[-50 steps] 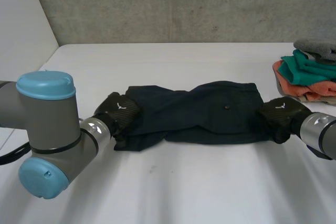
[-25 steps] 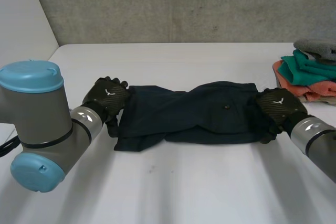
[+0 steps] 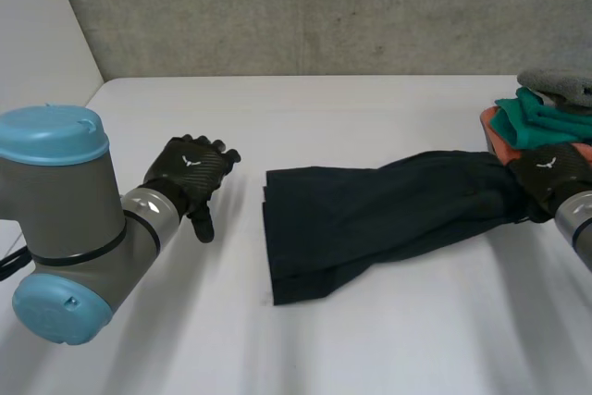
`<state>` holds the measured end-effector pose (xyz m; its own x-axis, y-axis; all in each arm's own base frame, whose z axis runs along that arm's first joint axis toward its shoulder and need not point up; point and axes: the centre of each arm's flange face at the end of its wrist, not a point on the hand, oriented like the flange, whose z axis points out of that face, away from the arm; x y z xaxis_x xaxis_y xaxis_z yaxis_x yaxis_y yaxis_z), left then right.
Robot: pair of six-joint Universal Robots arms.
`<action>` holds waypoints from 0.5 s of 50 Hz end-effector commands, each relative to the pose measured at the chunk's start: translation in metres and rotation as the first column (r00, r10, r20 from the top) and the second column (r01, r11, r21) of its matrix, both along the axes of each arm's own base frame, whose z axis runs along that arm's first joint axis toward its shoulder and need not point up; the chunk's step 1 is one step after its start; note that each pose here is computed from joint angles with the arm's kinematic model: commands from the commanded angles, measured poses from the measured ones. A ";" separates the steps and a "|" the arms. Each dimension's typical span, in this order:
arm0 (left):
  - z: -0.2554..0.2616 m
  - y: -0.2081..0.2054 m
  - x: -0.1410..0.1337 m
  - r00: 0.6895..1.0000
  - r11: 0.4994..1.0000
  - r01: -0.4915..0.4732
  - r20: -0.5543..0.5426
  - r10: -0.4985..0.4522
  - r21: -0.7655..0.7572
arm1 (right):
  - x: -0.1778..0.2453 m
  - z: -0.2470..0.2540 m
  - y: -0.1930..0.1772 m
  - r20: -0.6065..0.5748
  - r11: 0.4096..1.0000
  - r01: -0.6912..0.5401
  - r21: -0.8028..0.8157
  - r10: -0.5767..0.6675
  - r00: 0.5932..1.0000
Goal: Fold the laundry.
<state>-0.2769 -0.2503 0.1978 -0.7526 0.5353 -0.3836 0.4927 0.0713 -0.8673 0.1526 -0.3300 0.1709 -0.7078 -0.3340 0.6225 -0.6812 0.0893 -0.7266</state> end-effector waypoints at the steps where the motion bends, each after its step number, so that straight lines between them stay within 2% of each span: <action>1: 0.002 0.004 0.003 1.000 1.000 -0.008 -0.011 0.008 0.010 | 0.041 0.010 0.006 -0.291 0.949 -0.284 -0.136 0.236 0.927; 4: 0.002 0.005 0.004 1.000 1.000 -0.009 -0.010 0.009 0.011 | 0.082 0.016 0.024 -0.365 0.856 -0.469 -0.215 0.375 0.852; 5: 0.003 0.005 0.006 1.000 1.000 -0.016 -0.010 0.016 0.011 | 0.105 0.019 0.039 -0.404 0.773 -0.578 -0.262 0.456 0.793; 8: 0.007 0.008 0.007 1.000 1.000 -0.023 -0.014 0.023 0.008 | 0.135 0.023 0.063 -0.443 0.642 -0.702 -0.309 0.556 0.703; 9: 0.011 0.009 0.009 0.999 0.999 -0.033 -0.024 0.033 0.003 | 0.152 0.022 0.081 -0.453 0.547 -0.772 -0.325 0.626 0.635; 10: 0.014 0.009 0.011 0.999 0.999 -0.037 -0.028 0.037 0.000 | 0.158 0.018 0.088 -0.450 0.514 -0.796 -0.319 0.658 0.604; 11: 0.018 0.011 0.012 0.998 0.999 -0.044 -0.042 0.044 -0.008 | 0.170 0.002 0.102 -0.427 0.443 -0.849 -0.288 0.734 0.528; 14: 0.026 0.012 0.013 0.996 0.998 -0.054 -0.067 0.053 -0.019 | 0.182 -0.021 0.123 -0.388 0.327 -0.914 -0.239 0.831 0.399; 15: 0.029 0.013 0.014 0.996 0.998 -0.057 -0.075 0.055 -0.025 | 0.183 -0.023 0.127 -0.388 0.301 -0.924 -0.237 0.842 0.374; 17: 0.034 0.012 0.014 0.994 0.997 -0.066 -0.090 0.063 -0.034 | 0.184 -0.020 0.128 -0.399 0.275 -0.931 -0.240 0.846 0.353; 19: 0.037 0.012 0.014 0.993 0.997 -0.069 -0.101 0.064 -0.045 | 0.183 -0.018 0.127 -0.397 0.292 -0.927 -0.237 0.842 0.366; 21: 0.041 0.011 0.012 0.991 0.996 -0.069 -0.115 0.062 -0.058 | 0.181 -0.016 0.127 -0.348 0.346 -0.912 -0.219 0.845 0.405; 22: 0.045 0.009 0.010 0.991 0.995 -0.068 -0.123 0.059 -0.072 | 0.177 -0.011 0.124 -0.287 0.403 -0.890 -0.214 0.845 0.452; 25: 0.053 0.006 0.005 0.989 0.993 -0.064 -0.140 0.049 -0.101 | 0.171 0.013 0.120 -0.152 0.494 -0.834 -0.246 0.830 0.537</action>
<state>-0.2649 -0.2394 0.2381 -0.8235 0.4629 -0.3279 0.3921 0.0467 -0.9187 0.3357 -0.2006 0.1554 -0.0223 -0.4613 0.8869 -0.2854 -0.8473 -0.4479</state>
